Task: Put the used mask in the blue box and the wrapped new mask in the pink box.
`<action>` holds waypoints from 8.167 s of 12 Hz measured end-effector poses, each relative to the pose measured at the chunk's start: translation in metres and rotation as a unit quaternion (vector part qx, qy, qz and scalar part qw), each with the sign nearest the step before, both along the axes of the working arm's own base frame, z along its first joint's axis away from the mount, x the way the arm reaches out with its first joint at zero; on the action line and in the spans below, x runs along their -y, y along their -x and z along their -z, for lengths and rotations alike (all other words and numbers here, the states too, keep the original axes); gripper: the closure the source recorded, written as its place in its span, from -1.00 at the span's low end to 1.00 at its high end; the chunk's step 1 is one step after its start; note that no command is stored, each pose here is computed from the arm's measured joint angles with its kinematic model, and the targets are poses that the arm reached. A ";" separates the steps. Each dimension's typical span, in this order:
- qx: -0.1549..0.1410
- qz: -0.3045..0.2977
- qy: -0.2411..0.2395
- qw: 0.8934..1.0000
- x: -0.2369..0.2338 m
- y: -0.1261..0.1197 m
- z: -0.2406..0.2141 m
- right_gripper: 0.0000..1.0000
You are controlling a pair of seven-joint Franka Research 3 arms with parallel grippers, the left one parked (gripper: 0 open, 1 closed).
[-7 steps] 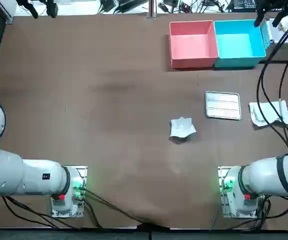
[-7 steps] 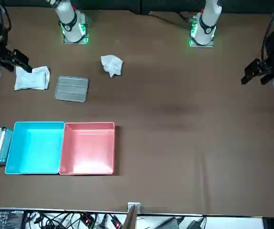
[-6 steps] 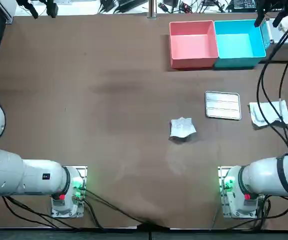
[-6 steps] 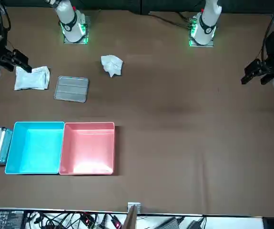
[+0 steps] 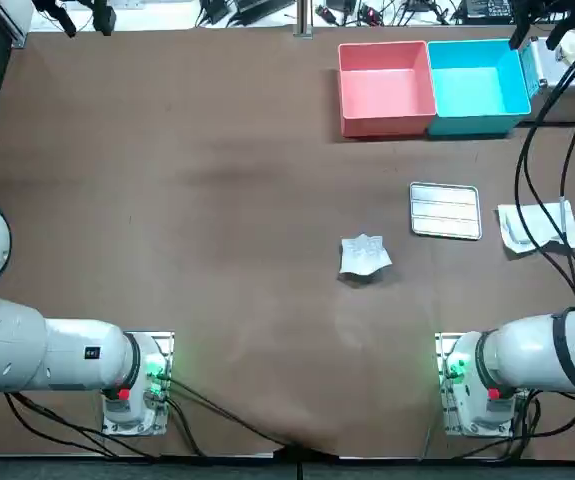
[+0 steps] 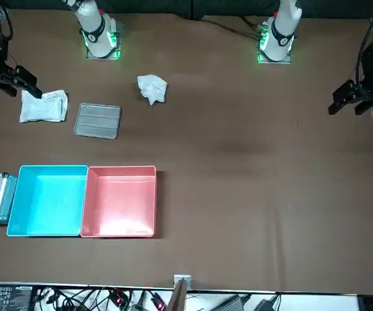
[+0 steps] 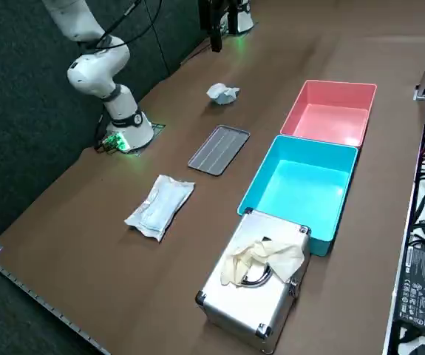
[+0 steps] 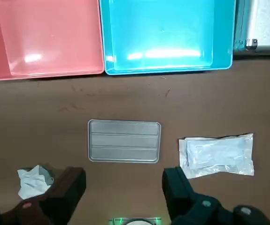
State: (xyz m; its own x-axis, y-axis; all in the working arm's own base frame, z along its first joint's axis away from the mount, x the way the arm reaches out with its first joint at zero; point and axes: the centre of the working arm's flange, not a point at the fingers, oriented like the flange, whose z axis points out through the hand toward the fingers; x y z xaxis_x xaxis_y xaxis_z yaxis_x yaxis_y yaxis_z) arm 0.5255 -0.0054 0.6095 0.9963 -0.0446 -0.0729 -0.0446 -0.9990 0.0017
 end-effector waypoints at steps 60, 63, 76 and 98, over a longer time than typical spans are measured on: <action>-0.206 -0.296 -0.065 0.931 -0.305 0.163 0.410 0.40; -0.201 -0.292 -0.067 0.933 -0.303 0.158 0.404 0.96; -0.094 -0.144 -0.087 0.981 -0.097 -0.029 0.177 0.96; 0.024 0.035 -0.005 0.999 0.109 -0.201 0.341 0.43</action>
State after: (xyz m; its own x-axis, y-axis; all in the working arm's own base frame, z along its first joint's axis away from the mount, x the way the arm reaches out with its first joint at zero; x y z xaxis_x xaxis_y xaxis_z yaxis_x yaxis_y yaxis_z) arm 0.7261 -0.1142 0.2685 0.9932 -0.1139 -0.0254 -0.1142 -0.9934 -0.0124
